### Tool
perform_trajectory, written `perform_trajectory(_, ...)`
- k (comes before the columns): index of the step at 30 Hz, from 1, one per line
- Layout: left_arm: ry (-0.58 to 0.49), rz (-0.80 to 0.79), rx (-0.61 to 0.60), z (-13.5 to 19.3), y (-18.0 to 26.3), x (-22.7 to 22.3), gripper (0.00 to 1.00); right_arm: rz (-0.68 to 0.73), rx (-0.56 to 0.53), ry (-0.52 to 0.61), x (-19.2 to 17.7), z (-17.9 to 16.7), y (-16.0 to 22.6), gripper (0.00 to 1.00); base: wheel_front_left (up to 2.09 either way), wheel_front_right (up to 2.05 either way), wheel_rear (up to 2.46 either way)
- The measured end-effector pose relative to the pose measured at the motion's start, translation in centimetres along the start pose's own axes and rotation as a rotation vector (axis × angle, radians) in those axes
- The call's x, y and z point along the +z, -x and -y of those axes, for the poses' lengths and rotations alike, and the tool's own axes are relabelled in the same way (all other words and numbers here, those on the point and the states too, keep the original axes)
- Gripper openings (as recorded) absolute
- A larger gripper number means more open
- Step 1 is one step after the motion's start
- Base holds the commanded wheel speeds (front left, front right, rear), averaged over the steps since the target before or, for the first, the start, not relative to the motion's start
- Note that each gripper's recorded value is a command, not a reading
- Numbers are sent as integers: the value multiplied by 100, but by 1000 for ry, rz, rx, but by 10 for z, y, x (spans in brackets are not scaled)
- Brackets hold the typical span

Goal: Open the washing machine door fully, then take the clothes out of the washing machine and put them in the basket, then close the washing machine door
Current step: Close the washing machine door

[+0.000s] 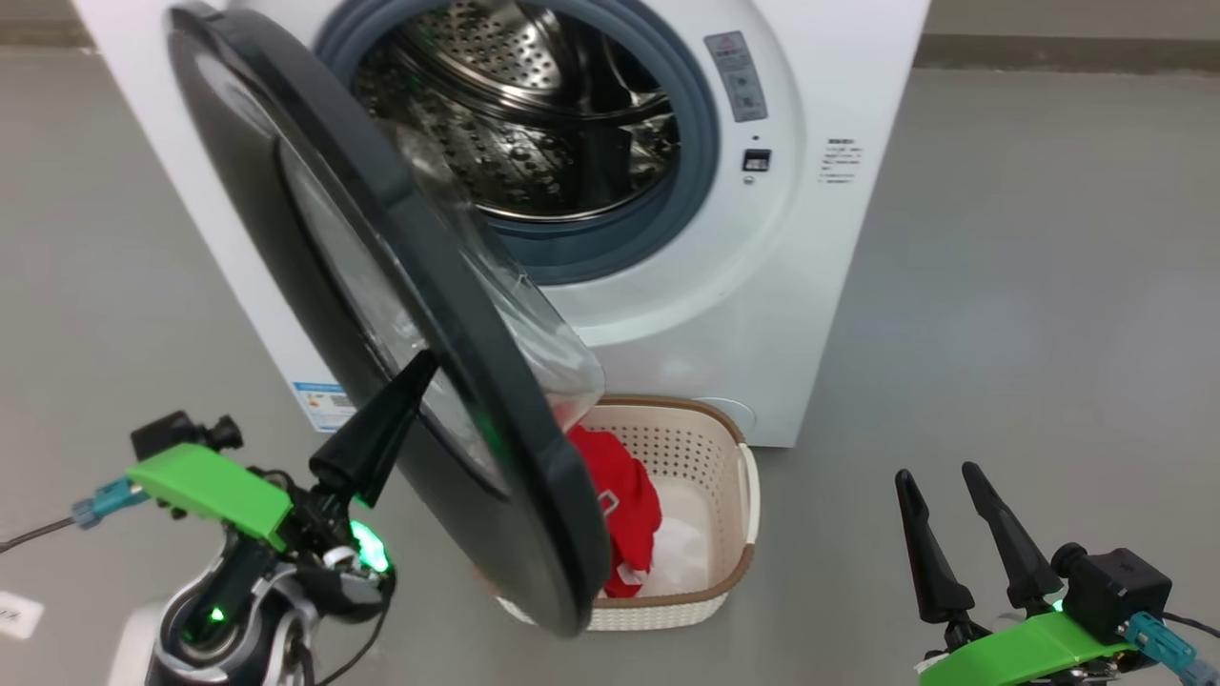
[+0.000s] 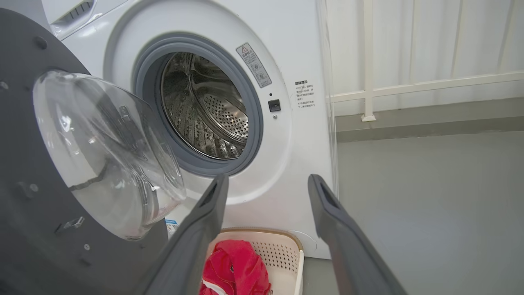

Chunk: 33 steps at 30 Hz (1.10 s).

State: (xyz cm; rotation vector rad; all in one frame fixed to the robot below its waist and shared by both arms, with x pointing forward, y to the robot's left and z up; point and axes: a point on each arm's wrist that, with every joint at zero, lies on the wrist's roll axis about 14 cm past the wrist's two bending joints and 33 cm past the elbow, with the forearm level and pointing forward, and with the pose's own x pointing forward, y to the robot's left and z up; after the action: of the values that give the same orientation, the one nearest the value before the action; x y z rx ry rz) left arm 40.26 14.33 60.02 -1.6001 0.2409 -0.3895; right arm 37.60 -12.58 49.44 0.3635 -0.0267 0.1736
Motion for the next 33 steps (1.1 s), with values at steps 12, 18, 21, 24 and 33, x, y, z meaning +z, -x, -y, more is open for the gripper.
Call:
perform_trajectory(12,70,-84,-70,7,-44,-28,0,0,-68,2,0,22,8,100,0,0,0)
perform_trajectory(18,83,-60,-68,3,-68,-26,0,11,-96,4,4,31,7,100,0,0,0)
perform_trajectory(21,106,-73,-78,2,-83,-31,0,7,-121,6,3,39,10,100,0,0,0)
perform_trajectory(24,106,-84,-83,1,-95,-36,0,10,-136,8,4,44,10,100,0,0,0)
perform_trajectory(33,110,-87,-90,-6,-130,-41,0,-7,-170,11,-1,56,8,100,0,0,0)
